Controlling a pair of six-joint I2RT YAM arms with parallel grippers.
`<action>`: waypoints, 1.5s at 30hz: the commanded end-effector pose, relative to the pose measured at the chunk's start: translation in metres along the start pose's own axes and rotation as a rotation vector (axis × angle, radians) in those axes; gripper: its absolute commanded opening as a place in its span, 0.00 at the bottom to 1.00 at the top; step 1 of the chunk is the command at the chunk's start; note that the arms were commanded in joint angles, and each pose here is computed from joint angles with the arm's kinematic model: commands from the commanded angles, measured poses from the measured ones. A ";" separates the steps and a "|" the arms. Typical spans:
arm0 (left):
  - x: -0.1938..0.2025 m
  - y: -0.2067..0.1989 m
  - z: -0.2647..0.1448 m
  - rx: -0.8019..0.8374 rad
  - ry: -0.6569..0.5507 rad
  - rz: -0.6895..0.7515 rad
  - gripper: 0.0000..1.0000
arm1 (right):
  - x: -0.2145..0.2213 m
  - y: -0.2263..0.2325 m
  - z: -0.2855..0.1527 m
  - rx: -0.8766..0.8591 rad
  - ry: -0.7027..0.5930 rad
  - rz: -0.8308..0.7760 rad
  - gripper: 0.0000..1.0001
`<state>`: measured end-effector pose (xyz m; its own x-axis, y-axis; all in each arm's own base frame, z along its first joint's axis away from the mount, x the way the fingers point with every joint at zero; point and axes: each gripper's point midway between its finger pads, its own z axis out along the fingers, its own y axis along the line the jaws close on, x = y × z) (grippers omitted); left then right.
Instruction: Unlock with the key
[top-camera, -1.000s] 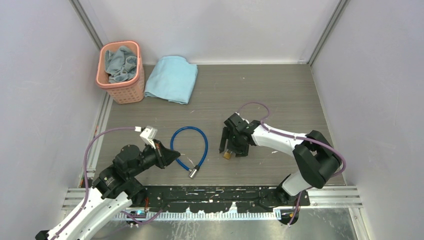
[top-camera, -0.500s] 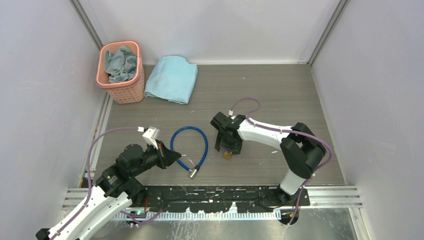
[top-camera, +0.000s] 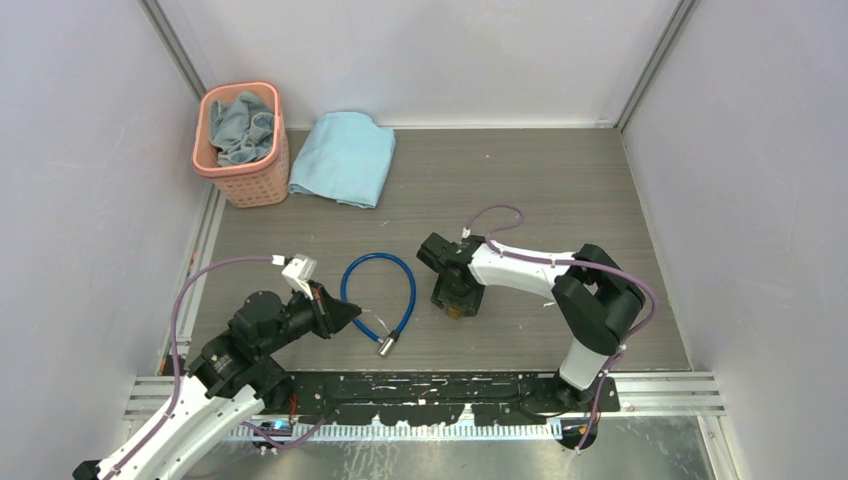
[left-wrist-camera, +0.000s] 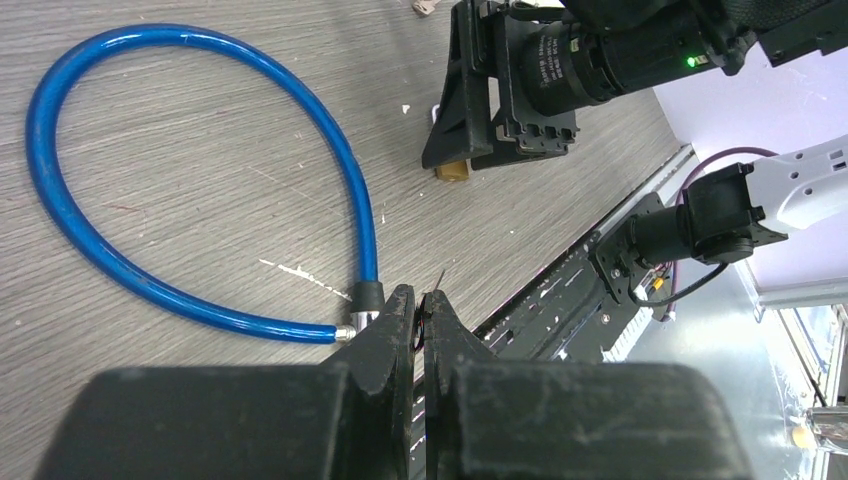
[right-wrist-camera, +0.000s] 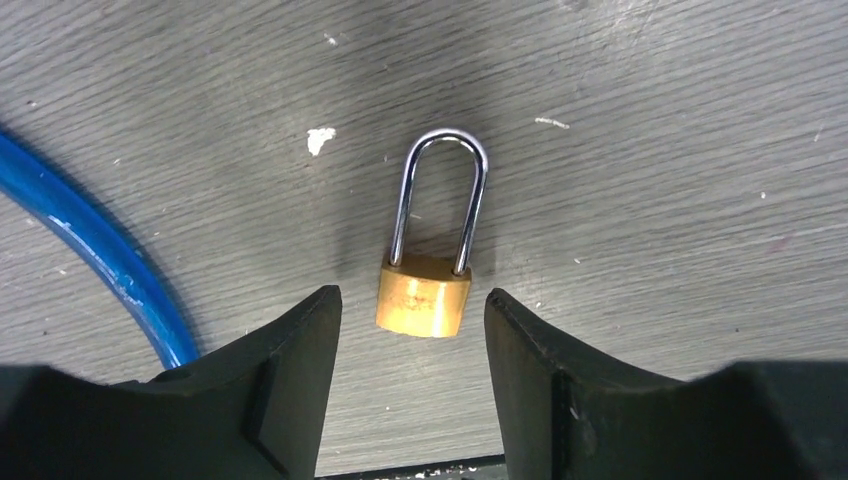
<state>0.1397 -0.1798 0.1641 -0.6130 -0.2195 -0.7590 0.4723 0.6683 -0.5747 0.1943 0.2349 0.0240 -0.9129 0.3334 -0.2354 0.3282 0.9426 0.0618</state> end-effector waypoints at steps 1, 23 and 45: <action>-0.010 -0.007 -0.002 0.025 -0.041 0.004 0.00 | -0.007 -0.001 0.005 -0.013 0.015 0.049 0.58; -0.007 -0.004 -0.004 0.013 -0.042 -0.008 0.00 | 0.009 -0.006 0.018 -0.028 0.245 0.089 0.53; -0.007 -0.004 -0.005 0.017 -0.047 -0.007 0.00 | -0.007 -0.027 0.034 0.073 0.275 0.080 0.47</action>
<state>0.1368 -0.1757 0.1647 -0.6068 -0.2301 -0.7608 0.4692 0.6690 -0.5765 0.1915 0.2280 0.0119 -0.9006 0.4192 0.1149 0.4295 0.8990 0.0859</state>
